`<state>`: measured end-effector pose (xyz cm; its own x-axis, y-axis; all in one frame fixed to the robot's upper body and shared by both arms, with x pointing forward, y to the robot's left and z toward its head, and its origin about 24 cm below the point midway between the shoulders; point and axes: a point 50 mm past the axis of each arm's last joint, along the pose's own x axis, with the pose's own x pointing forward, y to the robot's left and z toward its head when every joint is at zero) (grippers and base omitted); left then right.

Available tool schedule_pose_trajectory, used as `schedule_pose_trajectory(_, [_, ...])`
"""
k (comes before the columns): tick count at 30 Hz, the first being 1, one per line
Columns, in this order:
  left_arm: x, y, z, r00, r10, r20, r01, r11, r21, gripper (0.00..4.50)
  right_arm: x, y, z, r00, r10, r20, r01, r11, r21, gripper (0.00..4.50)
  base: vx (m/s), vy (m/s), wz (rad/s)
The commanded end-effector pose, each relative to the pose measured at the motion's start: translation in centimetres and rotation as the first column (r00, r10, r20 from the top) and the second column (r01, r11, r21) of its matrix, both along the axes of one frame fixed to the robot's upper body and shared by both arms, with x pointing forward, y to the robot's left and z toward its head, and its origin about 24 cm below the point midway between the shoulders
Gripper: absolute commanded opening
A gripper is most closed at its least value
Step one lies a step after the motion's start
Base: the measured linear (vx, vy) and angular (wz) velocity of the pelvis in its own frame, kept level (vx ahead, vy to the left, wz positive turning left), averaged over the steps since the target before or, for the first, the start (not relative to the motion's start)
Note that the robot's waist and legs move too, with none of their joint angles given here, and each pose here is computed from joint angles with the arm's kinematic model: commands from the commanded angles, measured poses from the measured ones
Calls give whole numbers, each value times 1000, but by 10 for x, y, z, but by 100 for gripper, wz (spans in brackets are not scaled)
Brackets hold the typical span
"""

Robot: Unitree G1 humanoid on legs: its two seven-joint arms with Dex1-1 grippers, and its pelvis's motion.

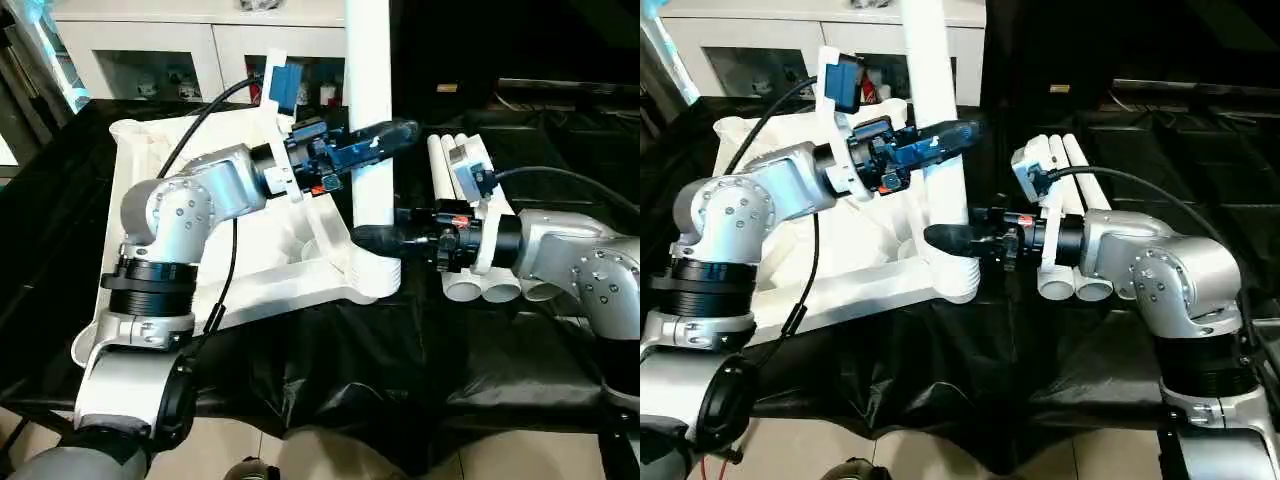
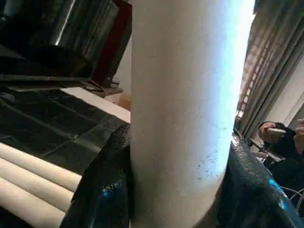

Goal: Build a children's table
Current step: Pick table leg

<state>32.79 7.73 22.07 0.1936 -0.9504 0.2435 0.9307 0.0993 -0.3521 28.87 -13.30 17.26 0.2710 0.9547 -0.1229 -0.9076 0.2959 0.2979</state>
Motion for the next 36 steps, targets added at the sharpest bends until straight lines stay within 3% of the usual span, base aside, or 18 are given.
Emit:
schedule_pose_trajectory(1, [-6,-7,13,996,-77,44,78,996,-34,188,8,-7,-7,993,-114,-23,113,993,-37,192,0,0,0])
schedule_pose_trajectory(2, [-5,-7,12,998,-56,37,57,998,-31,188,9,-6,-8,992,-123,-19,122,992,-33,192,0,0,0])
schedule_pose_trajectory(4, [4,-7,11,999,34,-5,-34,999,-38,244,10,-2,-9,990,-141,-4,141,990,-25,190,0,0,0])
schedule_pose_trajectory(8, [13,-8,8,976,217,-24,-217,976,10,287,16,7,-11,975,-219,31,220,976,-9,189,0,0,0])
schedule_pose_trajectory(12, [16,-10,6,942,335,-3,-335,940,61,294,23,15,-14,951,-302,69,304,952,-27,189,0,0,0])
schedule_pose_trajectory(14, [22,-8,10,883,466,-49,-465,884,43,294,27,22,-17,930,-355,95,359,933,-34,189,0,0,0])
schedule_pose_trajectory(15, [22,-8,10,883,466,-49,-465,884,43,294,27,22,-17,930,-355,95,359,933,-34,189,0,0,0])
schedule_pose_trajectory(19, [30,-4,8,790,609,-70,-604,793,80,294,30,27,-18,916,-390,94,394,919,-30,189,0,0,0])
schedule_pose_trajectory(21, [31,-4,7,767,633,-102,-631,774,59,294,30,29,-18,914,-394,95,398,917,-28,189,0,0,0])
schedule_pose_trajectory(22, [31,-4,7,767,634,-102,-631,773,59,259,30,29,-18,914,-394,95,398,917,-28,189,0,0,0])
schedule_pose_trajectory(23, [30,-8,4,767,624,-146,-624,780,57,259,30,32,-19,914,-393,97,397,917,-24,189,0,0,0])
schedule_pose_trajectory(25, [28,-10,1,764,624,-162,-622,780,72,259,30,33,-19,913,-396,100,400,916,-23,189,0,0,0])
schedule_pose_trajectory(27, [26,-13,-1,761,627,-167,-622,778,83,221,31,34,-19,909,-404,100,408,913,-24,189,0,0,0])
schedule_pose_trajectory(36, [22,-20,-7,775,598,-203,-596,799,80,196,30,37,-18,911,-399,108,404,914,-30,189,0,0,0])
